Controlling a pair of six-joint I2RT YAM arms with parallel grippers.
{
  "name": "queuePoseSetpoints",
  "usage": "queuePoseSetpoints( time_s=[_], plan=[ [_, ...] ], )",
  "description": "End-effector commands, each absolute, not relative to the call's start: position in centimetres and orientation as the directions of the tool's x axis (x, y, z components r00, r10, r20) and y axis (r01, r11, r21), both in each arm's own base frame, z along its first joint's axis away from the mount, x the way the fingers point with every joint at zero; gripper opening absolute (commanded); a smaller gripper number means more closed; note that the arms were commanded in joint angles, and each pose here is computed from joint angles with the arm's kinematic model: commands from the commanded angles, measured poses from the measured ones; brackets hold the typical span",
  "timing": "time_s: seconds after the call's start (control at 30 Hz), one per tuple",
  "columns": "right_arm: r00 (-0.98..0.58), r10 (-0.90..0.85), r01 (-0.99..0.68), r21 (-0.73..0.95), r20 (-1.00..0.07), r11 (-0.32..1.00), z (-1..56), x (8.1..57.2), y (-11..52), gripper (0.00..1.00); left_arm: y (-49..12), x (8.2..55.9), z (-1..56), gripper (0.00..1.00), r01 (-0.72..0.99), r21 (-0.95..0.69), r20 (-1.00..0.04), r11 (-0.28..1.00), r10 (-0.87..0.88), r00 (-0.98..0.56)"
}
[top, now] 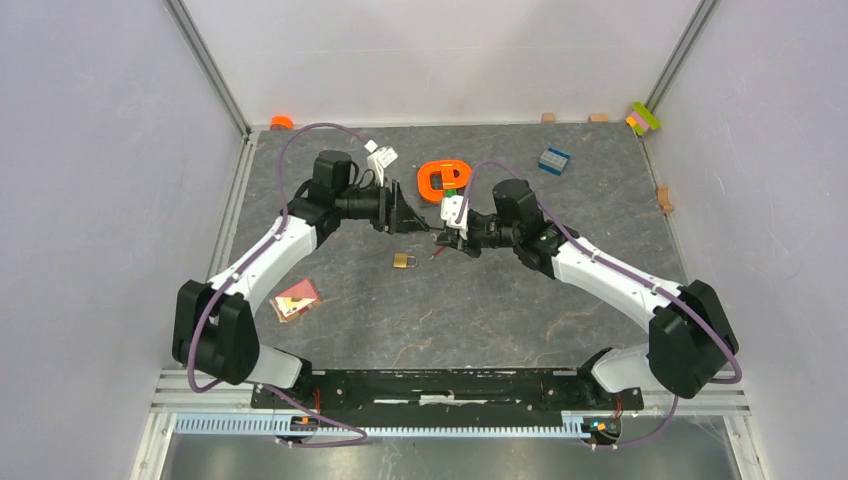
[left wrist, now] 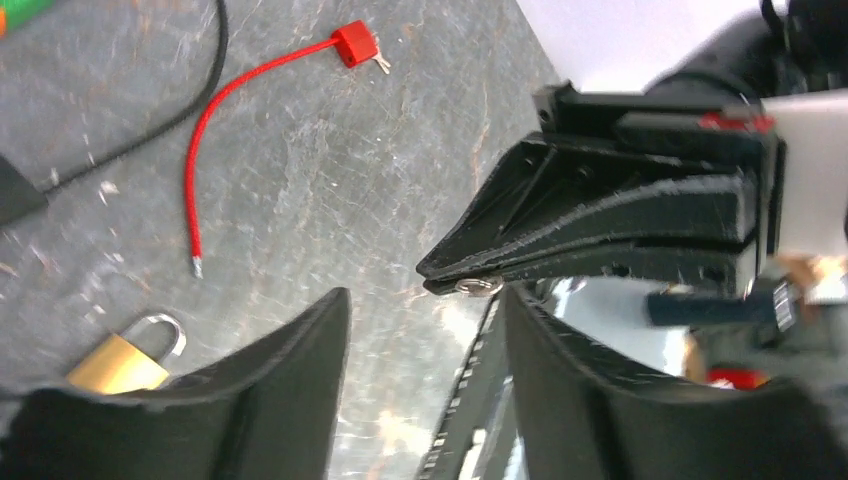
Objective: Unlock with the key
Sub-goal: Pick up the key from the center of the board.
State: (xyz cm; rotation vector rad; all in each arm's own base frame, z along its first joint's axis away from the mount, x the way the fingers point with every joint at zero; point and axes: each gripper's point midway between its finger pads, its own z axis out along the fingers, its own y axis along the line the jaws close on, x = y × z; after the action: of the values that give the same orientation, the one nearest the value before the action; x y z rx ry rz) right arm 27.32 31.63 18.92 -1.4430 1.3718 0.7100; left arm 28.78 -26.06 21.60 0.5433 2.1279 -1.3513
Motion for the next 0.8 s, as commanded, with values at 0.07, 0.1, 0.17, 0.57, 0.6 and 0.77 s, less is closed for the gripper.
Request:
queuePoseSetpoints(
  time_s=[0.07, 0.1, 0.17, 0.57, 0.6, 0.77],
  plan=[
    [0.172, -0.389, -0.984, -0.175, -0.905, -0.028, 17.5, 23.7, 31.2, 0.0, -26.0, 25.4, 25.6, 0.79, 0.962, -0.244, -0.943, 0.124, 0.202, -0.265],
    [0.158, -0.385, -0.987, -0.155, -0.909, -0.039, 17.4, 23.4, 31.2, 0.0, -26.1, 24.6, 25.5, 0.8, 0.983, -0.164, -0.958, 0.079, 0.223, -0.178],
    [0.142, -0.377, -0.99, -0.132, -0.915, -0.053, 17.3, 22.8, 31.3, 0.0, -26.3, 23.2, 25.1, 0.82, 0.999, -0.045, -0.966, 0.012, 0.254, -0.047],
    [0.112, -0.347, -0.993, -0.089, -0.931, -0.081, 17.5, 21.7, 31.4, 0.0, -30.0, 21.2, 21.9, 0.62, 0.973, 0.2, -0.903, -0.116, 0.364, 0.229],
    [0.114, -0.346, -0.993, -0.092, -0.931, -0.079, 17.5, 21.7, 31.4, 0.0, -30.2, 21.2, 21.7, 0.58, 0.974, 0.193, -0.902, -0.118, 0.37, 0.223],
    [0.113, -0.351, -0.993, -0.092, -0.93, -0.074, 17.1, 21.6, 31.2, 0.0, -30.4, 21.7, 20.8, 0.48, 0.98, 0.172, -0.894, -0.097, 0.402, 0.197]
  ],
)
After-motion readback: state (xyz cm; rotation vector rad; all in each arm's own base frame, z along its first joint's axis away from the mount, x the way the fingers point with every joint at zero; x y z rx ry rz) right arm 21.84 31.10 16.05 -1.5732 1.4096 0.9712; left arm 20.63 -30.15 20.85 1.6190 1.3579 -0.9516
